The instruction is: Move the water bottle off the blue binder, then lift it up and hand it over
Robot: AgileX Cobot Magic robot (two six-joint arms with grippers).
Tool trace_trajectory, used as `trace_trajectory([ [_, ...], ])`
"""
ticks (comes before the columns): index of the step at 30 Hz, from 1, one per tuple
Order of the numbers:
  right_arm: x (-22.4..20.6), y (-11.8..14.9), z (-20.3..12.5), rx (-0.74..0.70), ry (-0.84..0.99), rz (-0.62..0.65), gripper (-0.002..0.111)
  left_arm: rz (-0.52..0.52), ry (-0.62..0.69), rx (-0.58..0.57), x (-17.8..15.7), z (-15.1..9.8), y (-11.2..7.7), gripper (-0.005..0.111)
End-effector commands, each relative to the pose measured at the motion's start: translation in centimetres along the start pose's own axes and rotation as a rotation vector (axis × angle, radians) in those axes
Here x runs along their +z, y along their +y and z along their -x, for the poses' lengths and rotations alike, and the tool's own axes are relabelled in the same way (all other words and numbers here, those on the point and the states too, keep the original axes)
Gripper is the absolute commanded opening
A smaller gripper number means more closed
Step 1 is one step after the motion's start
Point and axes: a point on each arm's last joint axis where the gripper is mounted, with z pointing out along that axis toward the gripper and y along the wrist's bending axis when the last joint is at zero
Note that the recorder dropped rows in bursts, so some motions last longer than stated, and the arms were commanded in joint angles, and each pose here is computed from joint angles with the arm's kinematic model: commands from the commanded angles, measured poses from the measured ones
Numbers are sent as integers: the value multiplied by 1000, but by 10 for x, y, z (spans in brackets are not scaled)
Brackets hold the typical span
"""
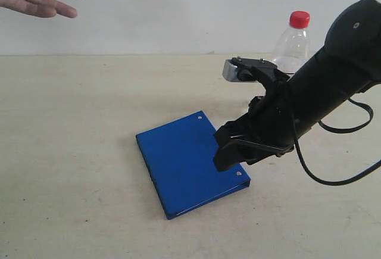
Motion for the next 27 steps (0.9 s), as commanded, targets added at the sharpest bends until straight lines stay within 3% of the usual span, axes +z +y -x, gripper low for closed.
trace_trajectory([
  [1,0,0,0,-17,2,-5,56,-68,-208,-878,-2,19,3,4],
  [2,0,0,0,-21,2,-5,56,-79,-231,-1020,-3,21,4,4],
  [4,0,0,0,-31,0,-6,56,-80,-273,-1124,-4,24,7,4],
  [12,0,0,0,-32,0,-7,56,-63,-344,-1120,-5,28,11,4],
  [21,0,-1,-1,-45,12,-11,56,-78,-283,-1129,-4,24,8,4],
  [23,0,-2,-2,-58,17,-24,56,-83,-218,-1043,-3,20,3,4],
  [27,0,-2,-2,-48,21,-26,57,-123,-1,-702,-3,9,-10,4],
])
